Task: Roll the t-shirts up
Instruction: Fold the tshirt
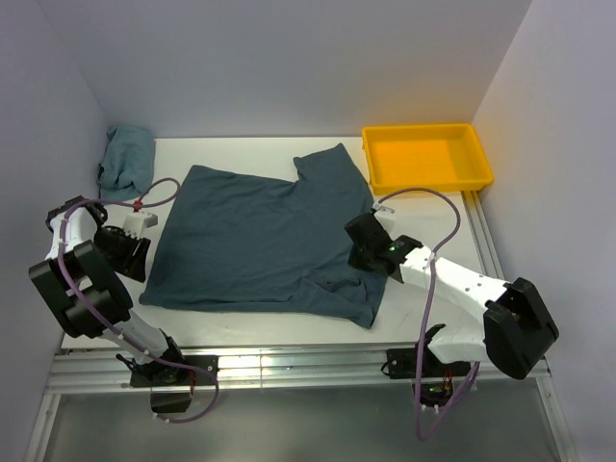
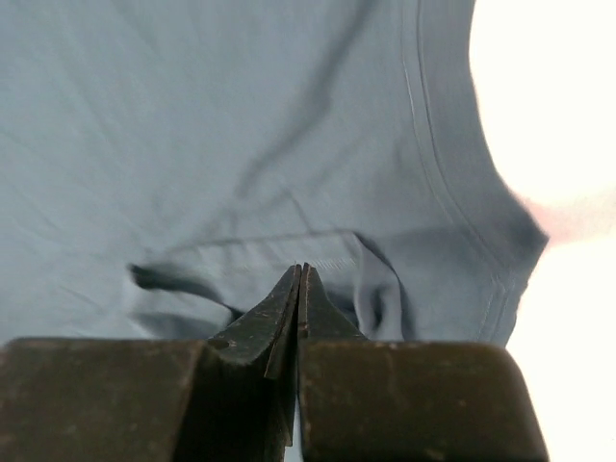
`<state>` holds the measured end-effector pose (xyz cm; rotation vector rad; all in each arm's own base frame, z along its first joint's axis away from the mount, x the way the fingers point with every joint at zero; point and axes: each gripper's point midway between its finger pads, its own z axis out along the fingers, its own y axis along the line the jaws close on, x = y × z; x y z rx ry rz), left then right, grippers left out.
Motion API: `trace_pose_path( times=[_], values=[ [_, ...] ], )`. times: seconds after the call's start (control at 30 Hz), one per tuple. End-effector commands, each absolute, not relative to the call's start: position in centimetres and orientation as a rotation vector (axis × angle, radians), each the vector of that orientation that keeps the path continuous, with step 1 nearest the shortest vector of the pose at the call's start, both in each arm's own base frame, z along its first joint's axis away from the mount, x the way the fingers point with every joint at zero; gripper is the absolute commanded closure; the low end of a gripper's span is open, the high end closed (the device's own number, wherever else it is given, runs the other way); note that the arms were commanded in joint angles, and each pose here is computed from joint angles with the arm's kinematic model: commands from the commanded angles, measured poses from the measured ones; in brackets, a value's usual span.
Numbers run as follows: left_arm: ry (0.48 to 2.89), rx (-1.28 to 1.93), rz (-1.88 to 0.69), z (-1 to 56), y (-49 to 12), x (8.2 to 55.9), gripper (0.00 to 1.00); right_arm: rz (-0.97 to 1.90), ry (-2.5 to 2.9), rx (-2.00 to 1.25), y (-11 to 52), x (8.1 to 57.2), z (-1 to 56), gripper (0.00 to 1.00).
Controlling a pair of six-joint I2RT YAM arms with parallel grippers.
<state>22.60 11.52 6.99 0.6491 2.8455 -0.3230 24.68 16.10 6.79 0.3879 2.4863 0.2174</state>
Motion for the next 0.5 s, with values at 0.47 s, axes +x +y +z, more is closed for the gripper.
trace_pose_path(
  times=[0.47],
  values=[
    [2.822,0.621,-0.341,7.1,11.6,23.5,0.49,0.187,2.5,0.406,14.4,24.8,6.7,0.69]
  ],
)
